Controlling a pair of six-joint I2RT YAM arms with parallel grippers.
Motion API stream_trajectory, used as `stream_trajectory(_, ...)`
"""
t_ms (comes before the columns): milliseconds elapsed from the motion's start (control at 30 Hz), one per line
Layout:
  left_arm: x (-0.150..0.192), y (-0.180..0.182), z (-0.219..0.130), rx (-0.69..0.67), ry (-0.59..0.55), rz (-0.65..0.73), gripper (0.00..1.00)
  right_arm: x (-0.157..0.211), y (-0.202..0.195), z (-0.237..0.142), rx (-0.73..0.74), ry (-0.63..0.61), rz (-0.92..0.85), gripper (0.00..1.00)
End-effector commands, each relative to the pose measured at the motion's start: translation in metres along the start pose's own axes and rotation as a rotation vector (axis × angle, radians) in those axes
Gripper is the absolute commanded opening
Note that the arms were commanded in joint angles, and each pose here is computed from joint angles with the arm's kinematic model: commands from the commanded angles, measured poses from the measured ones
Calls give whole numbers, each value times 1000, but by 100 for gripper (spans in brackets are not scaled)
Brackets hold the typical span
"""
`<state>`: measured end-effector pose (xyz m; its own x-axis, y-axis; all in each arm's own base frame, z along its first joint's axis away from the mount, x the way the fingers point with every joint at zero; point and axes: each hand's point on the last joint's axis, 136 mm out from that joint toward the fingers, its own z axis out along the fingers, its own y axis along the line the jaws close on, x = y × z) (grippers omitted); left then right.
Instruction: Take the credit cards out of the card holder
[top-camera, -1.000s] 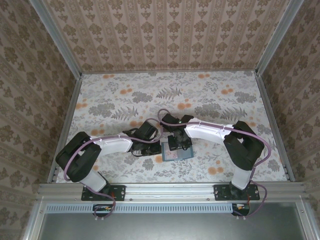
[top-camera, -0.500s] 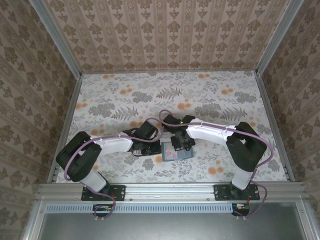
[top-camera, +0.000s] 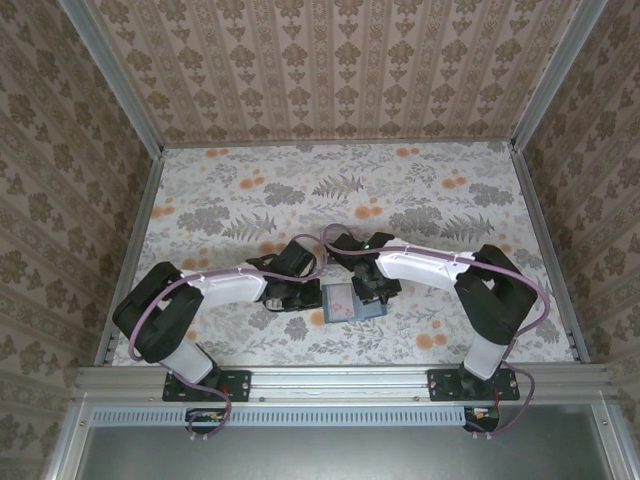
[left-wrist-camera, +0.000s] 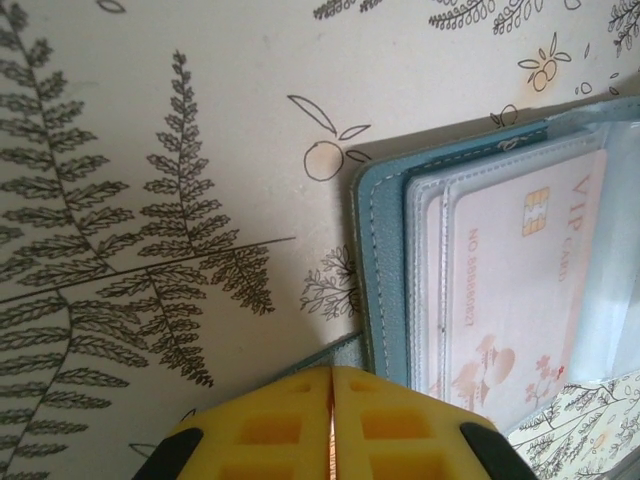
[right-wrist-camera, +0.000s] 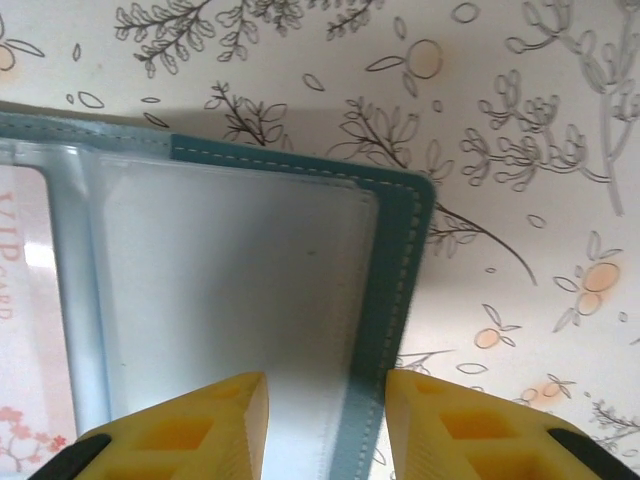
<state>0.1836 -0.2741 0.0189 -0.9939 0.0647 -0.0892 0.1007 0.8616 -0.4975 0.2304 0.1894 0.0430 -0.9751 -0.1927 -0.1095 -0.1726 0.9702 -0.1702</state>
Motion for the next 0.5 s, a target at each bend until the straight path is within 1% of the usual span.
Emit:
stream_trajectory(0, 1, 4, -5, -45, 16, 11, 10, 2, -17, -15, 37, -24, -2, 38)
stream_trajectory(133, -7, -10, -13, -31, -10, 31, 10, 0, -6, -25, -37, -35, 3, 36)
stream_trajectory(300, -12, -28, -17, -4, -25, 52, 10, -5, 14, -38, -165, -55, 23, 30)
stream_trajectory(467, -14, -36, -14, 9, -28, 54, 10, -12, 43, -45, -345, -57, 53, 24)
